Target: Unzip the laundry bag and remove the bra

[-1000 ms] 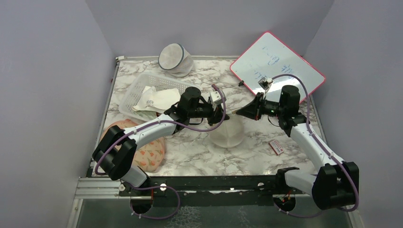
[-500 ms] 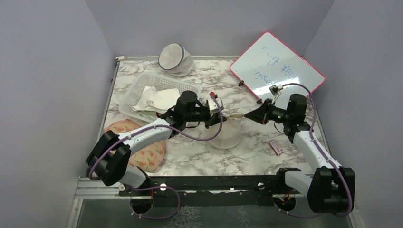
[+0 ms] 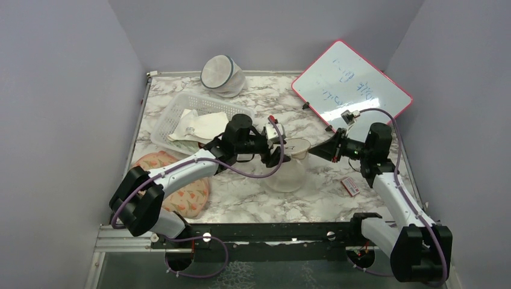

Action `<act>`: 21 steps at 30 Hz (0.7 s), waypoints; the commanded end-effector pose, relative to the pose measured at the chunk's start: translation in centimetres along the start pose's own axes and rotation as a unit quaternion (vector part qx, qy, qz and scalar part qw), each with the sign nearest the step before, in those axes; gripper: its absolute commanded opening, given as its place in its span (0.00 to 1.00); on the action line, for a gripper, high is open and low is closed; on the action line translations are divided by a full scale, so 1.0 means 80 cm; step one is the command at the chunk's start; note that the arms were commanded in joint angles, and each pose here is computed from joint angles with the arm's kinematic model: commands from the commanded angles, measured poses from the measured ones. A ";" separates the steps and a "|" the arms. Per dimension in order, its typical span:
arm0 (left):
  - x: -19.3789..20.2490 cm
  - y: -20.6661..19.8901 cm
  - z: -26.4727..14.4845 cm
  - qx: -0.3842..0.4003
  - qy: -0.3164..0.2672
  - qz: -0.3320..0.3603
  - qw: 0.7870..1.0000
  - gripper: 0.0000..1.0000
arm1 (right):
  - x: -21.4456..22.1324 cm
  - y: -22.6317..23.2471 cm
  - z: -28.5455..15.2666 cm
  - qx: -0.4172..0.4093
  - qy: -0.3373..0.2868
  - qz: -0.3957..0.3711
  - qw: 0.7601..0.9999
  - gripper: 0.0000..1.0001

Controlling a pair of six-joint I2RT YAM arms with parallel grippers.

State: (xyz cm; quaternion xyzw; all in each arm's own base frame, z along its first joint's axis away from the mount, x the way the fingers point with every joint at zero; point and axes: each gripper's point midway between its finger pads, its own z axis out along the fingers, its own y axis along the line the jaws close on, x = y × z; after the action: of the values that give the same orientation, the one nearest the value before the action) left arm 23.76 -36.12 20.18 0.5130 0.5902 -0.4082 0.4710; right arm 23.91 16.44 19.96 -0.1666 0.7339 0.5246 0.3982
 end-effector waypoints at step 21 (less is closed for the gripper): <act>-0.064 -0.034 0.009 -0.037 -0.029 0.022 0.999 0.59 | -0.041 0.054 0.015 -0.015 -0.021 -0.028 0.999 0.01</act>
State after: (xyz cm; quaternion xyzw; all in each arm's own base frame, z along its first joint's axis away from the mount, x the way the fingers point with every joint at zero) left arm 19.66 -38.22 23.95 0.5298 0.5550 -0.4058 0.4965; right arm 23.34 18.64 23.16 -0.1818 0.7190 0.5340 0.4059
